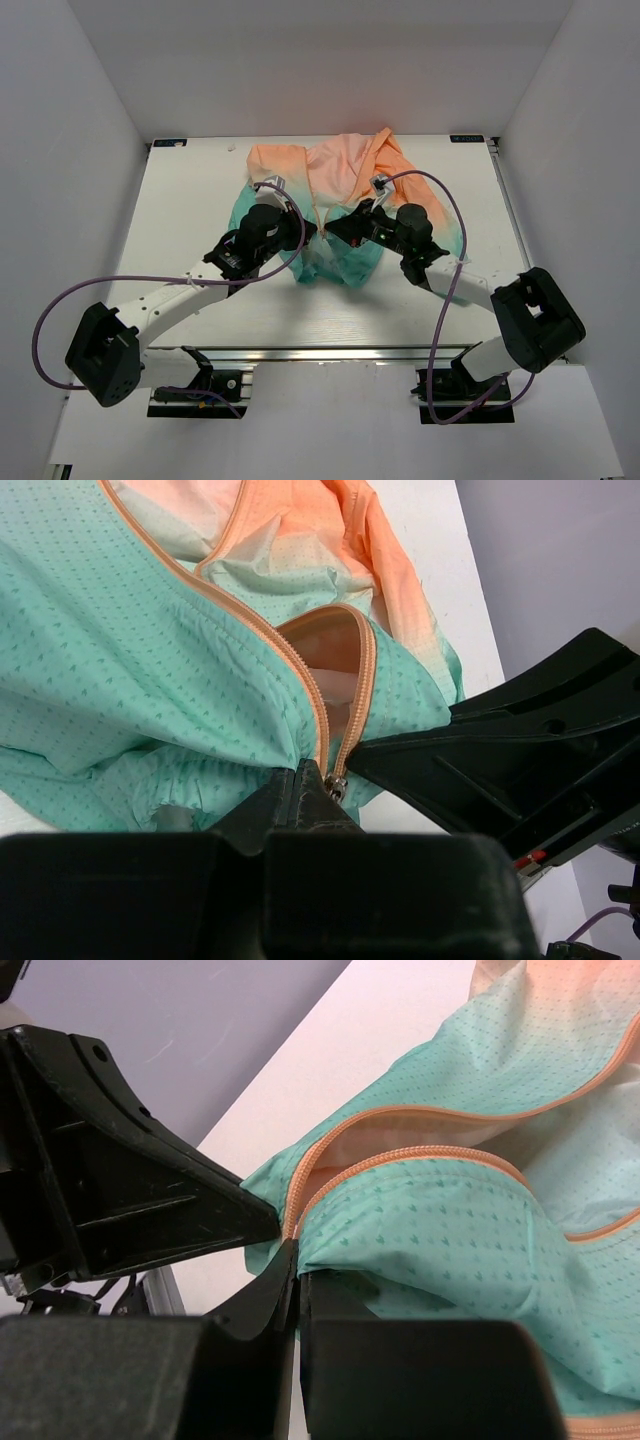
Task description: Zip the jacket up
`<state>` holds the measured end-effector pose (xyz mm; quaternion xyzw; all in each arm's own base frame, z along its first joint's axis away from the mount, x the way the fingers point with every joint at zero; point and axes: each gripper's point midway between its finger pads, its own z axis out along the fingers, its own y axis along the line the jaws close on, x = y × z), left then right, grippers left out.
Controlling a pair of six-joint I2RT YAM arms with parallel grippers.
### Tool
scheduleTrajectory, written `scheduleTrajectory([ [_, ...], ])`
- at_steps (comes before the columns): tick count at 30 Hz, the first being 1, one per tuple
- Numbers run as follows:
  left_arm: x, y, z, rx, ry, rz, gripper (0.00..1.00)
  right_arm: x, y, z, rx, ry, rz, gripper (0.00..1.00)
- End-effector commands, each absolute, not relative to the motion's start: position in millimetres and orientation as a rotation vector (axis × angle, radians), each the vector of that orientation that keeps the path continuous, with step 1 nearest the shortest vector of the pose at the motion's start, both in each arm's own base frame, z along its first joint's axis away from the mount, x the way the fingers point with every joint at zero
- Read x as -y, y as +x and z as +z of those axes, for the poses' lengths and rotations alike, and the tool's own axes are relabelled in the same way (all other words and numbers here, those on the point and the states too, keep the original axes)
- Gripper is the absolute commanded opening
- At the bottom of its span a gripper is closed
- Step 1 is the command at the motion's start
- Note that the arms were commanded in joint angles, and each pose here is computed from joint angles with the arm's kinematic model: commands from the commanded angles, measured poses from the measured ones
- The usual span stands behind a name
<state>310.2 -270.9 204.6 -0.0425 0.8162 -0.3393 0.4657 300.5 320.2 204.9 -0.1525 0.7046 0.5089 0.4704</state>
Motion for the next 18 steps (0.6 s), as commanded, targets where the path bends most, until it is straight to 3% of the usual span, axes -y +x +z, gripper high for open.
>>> scheduleTrajectory([
  [1,273.4,306.8,228.4,-1.937,-0.095,-0.888,0.0,-320.1,291.7,224.3,-1.649,-0.423,1.263,0.0],
  [18,272.7,307.3,228.6,-1.937,-0.088,-0.878,0.0,-318.1,284.3,225.0,-1.647,-0.44,1.278,0.0],
])
